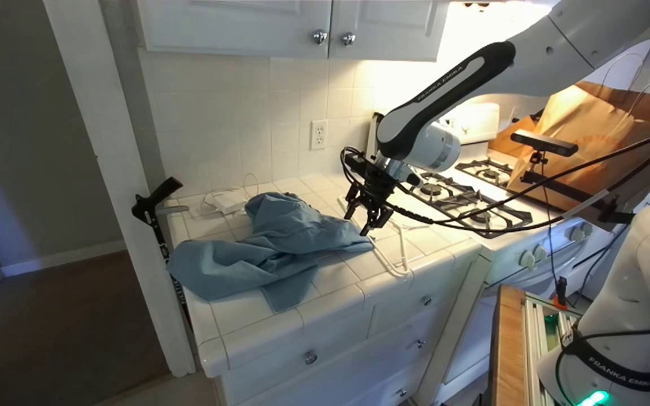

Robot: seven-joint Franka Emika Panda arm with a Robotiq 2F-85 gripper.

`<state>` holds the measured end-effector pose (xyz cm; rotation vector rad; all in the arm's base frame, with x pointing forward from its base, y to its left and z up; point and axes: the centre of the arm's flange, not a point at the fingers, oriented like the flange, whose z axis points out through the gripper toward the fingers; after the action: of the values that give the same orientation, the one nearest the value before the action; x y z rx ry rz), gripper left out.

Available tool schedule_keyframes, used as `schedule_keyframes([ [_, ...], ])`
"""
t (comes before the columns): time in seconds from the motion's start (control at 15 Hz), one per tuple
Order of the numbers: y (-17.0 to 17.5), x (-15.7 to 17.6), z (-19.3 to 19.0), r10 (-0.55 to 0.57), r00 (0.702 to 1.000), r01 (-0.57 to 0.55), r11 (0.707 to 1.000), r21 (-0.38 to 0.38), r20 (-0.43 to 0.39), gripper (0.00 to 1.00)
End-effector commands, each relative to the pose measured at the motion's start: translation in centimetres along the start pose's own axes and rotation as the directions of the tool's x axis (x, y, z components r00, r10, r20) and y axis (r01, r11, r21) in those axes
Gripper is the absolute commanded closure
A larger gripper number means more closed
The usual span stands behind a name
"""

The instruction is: Unfold the blue cloth

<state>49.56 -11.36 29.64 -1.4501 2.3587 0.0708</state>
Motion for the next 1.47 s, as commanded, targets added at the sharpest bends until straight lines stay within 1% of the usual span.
schedule_keyframes([
  [0.0, 0.2, 0.5, 1.4, 0.008, 1.000, -0.008, 1.000, 0.000, 0.013, 0.56],
  [0.07, 0.2, 0.6, 1.6, 0.008, 1.000, -0.008, 1.000, 0.000, 0.016, 0.61],
  [0.13, 0.2, 0.6, 1.7, 0.008, 1.000, -0.008, 1.000, 0.001, 0.017, 0.26],
  [0.27, 0.1, 0.7, 1.8, 0.000, 1.000, 0.000, 1.000, 0.010, 0.016, 0.23],
  [0.4, -0.1, 0.8, 1.6, -0.015, 1.000, 0.015, 1.000, 0.026, 0.000, 0.11],
  [0.47, -0.2, 0.8, 1.5, -0.022, 1.000, 0.022, 0.999, 0.039, -0.006, 0.03],
  [0.6, -0.5, 0.9, 1.5, -0.034, 0.999, 0.035, 0.998, 0.060, -0.017, 0.00],
  [0.67, -0.7, 1.1, 1.8, -0.042, 0.999, 0.044, 0.996, 0.072, -0.027, 0.18],
  [0.73, -0.8, 1.2, 2.2, -0.049, 0.998, 0.051, 0.996, 0.076, -0.035, 0.27],
  [0.8, -0.9, 1.3, 2.7, -0.049, 0.998, 0.052, 0.996, 0.077, -0.035, 0.28],
  [0.87, -0.9, 1.3, 3.2, -0.056, 0.998, 0.059, 0.996, 0.074, -0.037, 0.34],
  [0.93, -0.9, 1.3, 3.6, -0.062, 0.997, 0.065, 0.995, 0.070, -0.040, 0.43],
  [1.07, -0.8, 1.2, 4.3, -0.074, 0.996, 0.077, 0.995, 0.065, -0.044, 0.56],
  [1.2, -0.9, 1.0, 4.6, -0.086, 0.995, 0.089, 0.994, 0.067, -0.048, 0.72],
  [1.4, -1.1, 0.6, 4.2, -0.096, 0.994, 0.100, 0.992, 0.074, -0.053, 0.92],
])
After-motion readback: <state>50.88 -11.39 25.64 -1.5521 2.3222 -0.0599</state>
